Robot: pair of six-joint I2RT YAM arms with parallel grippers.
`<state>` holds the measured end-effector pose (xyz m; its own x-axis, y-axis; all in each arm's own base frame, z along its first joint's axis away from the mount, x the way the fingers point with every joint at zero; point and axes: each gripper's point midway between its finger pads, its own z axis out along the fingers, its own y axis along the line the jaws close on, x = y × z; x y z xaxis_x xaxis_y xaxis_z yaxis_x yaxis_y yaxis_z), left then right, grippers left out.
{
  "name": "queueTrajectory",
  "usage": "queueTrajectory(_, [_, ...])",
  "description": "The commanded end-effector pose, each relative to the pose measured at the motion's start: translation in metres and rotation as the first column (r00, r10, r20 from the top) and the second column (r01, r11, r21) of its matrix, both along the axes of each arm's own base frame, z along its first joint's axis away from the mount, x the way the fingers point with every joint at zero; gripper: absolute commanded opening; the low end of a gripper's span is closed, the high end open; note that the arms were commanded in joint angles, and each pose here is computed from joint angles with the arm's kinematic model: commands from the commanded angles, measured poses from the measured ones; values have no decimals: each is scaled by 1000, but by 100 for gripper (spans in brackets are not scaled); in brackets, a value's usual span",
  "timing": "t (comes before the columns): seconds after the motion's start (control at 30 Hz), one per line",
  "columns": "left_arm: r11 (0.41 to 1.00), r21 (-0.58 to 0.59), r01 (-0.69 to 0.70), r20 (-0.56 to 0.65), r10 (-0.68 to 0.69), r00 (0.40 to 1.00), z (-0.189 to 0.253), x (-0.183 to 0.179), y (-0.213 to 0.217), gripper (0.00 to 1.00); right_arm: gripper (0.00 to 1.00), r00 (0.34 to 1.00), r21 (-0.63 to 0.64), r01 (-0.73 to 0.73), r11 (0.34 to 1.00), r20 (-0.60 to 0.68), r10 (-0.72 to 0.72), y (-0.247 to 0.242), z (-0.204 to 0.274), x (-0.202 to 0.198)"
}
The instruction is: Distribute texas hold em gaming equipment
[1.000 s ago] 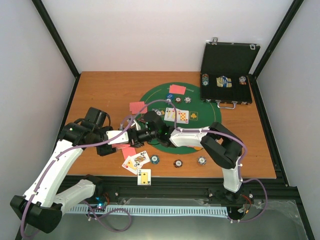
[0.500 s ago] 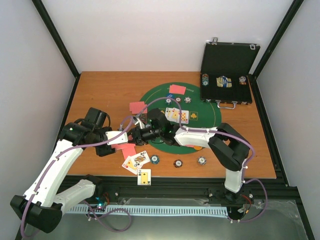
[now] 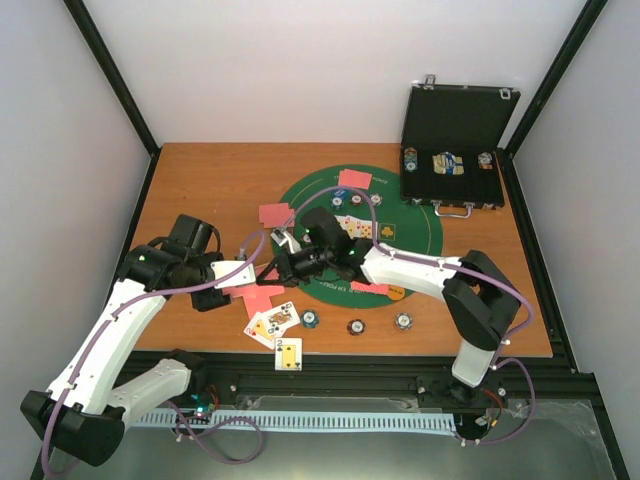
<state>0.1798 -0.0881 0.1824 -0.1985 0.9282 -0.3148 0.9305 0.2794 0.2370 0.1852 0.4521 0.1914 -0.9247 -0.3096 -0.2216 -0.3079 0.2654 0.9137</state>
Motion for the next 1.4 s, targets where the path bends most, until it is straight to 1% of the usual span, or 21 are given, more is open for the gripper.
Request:
queueTrajectory(0.0, [999, -37, 14, 70, -11, 998, 12, 10, -6, 27, 3, 999, -128, 29, 991, -22, -32, -24, -24, 5])
queueTrajectory(0.13, [999, -39, 13, 67, -11, 998, 13, 10, -7, 27, 3, 998, -119, 64, 991, 1, -64, -39, -16, 16])
queueTrajectory(0.2, [999, -38, 13, 68, -10, 998, 13, 11, -7, 27, 3, 994, -123, 112, 986, 27, -110, -57, -12, 34])
queueTrajectory(0.27, [999, -37, 13, 69, -11, 998, 13, 10, -6, 27, 3, 981, -146, 193, 970, 43, -189, -88, -13, 62])
queueTrajectory(0.4, [999, -35, 15, 70, -13, 997, 12, 10, -6, 28, 3, 928, -201, 370, 907, 123, -352, -158, -17, 123])
queueTrajectory(0.5, [999, -34, 14, 72, -12, 997, 13, 10, -6, 27, 3, 881, -227, 473, 851, 147, -450, -207, -28, 162])
queueTrajectory(0.6, [999, -33, 14, 73, -12, 997, 13, 10, -5, 27, 3, 834, -261, 552, 792, 171, -525, -248, -44, 193])
queueTrajectory(0.67, [999, -31, 15, 71, -13, 997, 13, 10, -5, 27, 3, 818, -292, 574, 765, 159, -554, -268, -61, 210])
queueTrajectory(0.87, [1000, -26, 14, 72, -12, 997, 13, 10, -4, 27, 3, 813, -367, 573, 733, 147, -563, -290, -97, 240])
queueTrajectory(1.0, [1000, -26, 13, 70, -12, 997, 13, 11, -5, 27, 4, 815, -400, 566, 721, 137, -563, -299, -114, 251])
queueTrajectory(1.37, [1000, -23, 12, 64, -11, 998, 11, 11, -4, 27, 11, 839, -439, 517, 735, 87, -537, -303, -144, 259])
